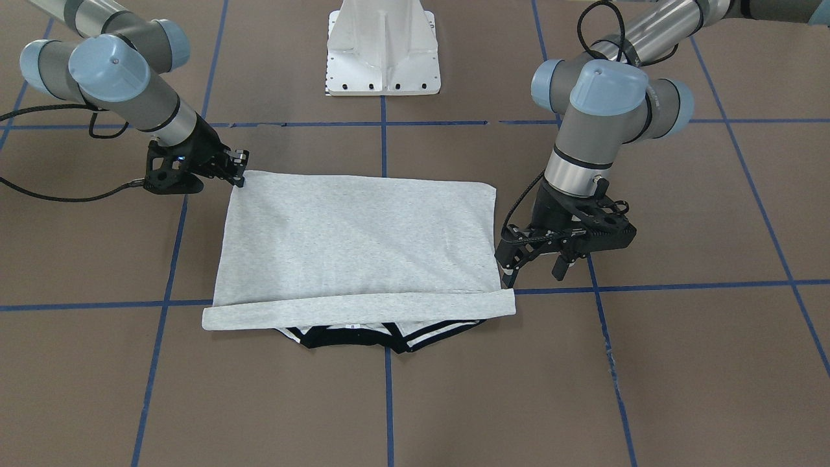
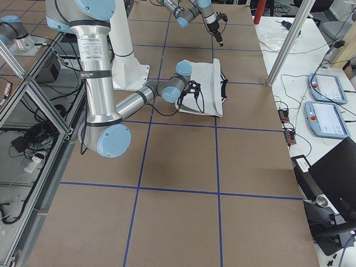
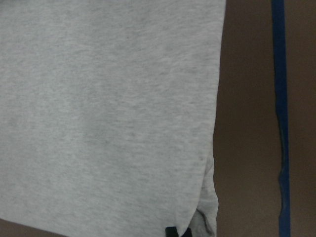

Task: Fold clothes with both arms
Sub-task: 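Drag the folded shirt toward the robot with the right gripper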

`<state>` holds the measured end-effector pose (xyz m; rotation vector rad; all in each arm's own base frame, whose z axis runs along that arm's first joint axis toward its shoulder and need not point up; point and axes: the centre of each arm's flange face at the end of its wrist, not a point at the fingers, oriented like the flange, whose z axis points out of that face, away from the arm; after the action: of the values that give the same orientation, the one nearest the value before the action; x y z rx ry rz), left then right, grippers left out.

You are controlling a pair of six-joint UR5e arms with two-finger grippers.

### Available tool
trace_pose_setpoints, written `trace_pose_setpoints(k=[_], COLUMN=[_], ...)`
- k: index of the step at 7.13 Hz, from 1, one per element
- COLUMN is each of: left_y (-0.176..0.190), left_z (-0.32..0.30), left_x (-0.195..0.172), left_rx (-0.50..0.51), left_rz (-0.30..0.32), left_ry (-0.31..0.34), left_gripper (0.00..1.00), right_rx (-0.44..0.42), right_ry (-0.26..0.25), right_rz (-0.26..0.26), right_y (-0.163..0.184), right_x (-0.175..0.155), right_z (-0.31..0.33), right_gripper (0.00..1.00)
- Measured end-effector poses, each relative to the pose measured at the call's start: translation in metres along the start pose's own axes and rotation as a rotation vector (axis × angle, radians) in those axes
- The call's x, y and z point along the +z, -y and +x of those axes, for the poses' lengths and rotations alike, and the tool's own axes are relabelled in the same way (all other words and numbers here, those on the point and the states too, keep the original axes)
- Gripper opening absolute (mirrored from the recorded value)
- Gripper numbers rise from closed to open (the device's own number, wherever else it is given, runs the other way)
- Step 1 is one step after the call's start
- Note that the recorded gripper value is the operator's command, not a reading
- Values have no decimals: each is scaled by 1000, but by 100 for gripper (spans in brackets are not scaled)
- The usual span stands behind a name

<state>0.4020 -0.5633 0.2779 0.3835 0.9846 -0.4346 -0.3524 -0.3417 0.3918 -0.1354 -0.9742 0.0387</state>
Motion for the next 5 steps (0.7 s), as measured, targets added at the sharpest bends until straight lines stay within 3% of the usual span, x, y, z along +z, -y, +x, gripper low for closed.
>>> trace_pose_setpoints(k=[3,4,5], left_y=[0,0,0], left_z=[-1,-1,-1], left_x=[0,-1,-2], left_rx=[-2,-1,-2], left_rz=[4,5,6], left_ry=[0,-1,-3], left_gripper=[100,100,100], right_rx=[-101,-136,-164], right_ry=[-29,-40,-46], right_rz=[-177,-243,-290], right_y=[-98,-128,-149], right_x=[17,24,31], right_z=[3,3,1], right_gripper=[0,99,100])
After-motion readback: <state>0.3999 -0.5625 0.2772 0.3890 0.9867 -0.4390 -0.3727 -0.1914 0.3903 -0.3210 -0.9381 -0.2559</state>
